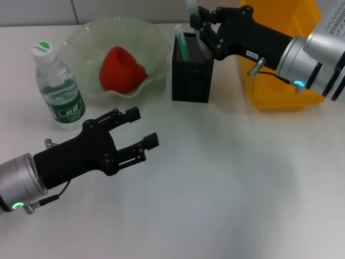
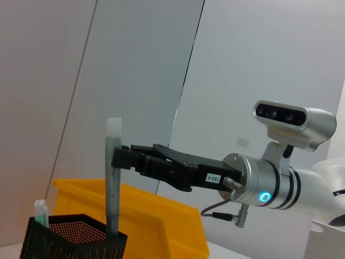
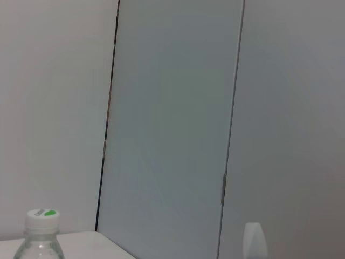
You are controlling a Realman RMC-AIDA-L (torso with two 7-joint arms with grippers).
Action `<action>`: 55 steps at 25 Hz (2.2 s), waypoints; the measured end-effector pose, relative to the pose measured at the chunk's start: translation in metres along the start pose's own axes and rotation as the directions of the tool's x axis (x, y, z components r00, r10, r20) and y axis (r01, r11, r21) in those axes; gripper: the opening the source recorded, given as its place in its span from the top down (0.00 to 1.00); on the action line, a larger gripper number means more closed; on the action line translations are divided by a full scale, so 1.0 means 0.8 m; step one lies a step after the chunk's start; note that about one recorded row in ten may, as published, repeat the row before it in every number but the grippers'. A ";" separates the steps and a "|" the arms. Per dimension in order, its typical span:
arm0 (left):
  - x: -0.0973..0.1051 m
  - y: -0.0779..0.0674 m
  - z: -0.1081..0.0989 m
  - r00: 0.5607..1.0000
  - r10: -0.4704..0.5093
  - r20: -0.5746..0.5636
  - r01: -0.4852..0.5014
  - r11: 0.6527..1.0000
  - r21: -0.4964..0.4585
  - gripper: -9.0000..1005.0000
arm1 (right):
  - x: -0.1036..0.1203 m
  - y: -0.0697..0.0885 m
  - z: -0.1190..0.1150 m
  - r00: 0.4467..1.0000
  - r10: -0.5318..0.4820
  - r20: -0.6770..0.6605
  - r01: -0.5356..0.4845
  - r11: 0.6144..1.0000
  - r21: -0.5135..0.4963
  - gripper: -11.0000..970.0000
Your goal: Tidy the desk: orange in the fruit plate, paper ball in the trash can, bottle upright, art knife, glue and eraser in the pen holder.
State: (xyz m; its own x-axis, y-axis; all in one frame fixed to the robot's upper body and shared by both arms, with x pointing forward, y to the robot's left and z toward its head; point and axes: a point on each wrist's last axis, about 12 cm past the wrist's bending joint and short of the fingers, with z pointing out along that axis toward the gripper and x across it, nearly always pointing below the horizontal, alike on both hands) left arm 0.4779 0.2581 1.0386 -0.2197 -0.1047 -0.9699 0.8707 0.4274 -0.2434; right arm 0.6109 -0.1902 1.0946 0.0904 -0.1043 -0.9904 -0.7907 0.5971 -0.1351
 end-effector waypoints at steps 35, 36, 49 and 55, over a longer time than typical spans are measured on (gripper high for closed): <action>-0.006 0.003 0.004 1.000 0.010 0.012 -0.010 1.000 0.011 0.23 | -0.010 -0.016 -0.021 0.989 0.132 0.070 -0.136 0.990 0.042 0.32; -0.006 0.003 0.005 1.000 0.011 0.011 -0.011 1.000 0.012 0.23 | -0.011 -0.019 -0.026 0.986 0.150 0.076 -0.154 0.987 0.049 0.30; -0.018 0.011 0.017 0.999 0.038 -0.011 -0.038 0.997 0.061 0.23 | -0.012 -0.008 -0.104 0.940 0.282 0.195 -0.285 0.959 -0.013 0.15; -0.024 0.013 0.013 0.997 0.060 -0.040 -0.056 0.994 0.090 0.23 | -0.007 0.007 -0.149 0.927 0.338 0.164 -0.320 0.939 -0.127 0.15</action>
State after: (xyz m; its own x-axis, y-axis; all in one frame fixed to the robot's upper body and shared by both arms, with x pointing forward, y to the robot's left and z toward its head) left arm 0.4961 0.2549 1.0547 -0.1843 -0.0426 -0.9819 0.9178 0.3500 -0.1874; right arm 0.5342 -0.2810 1.1032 -0.0846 0.2357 -0.9681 -0.8481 0.4930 0.1942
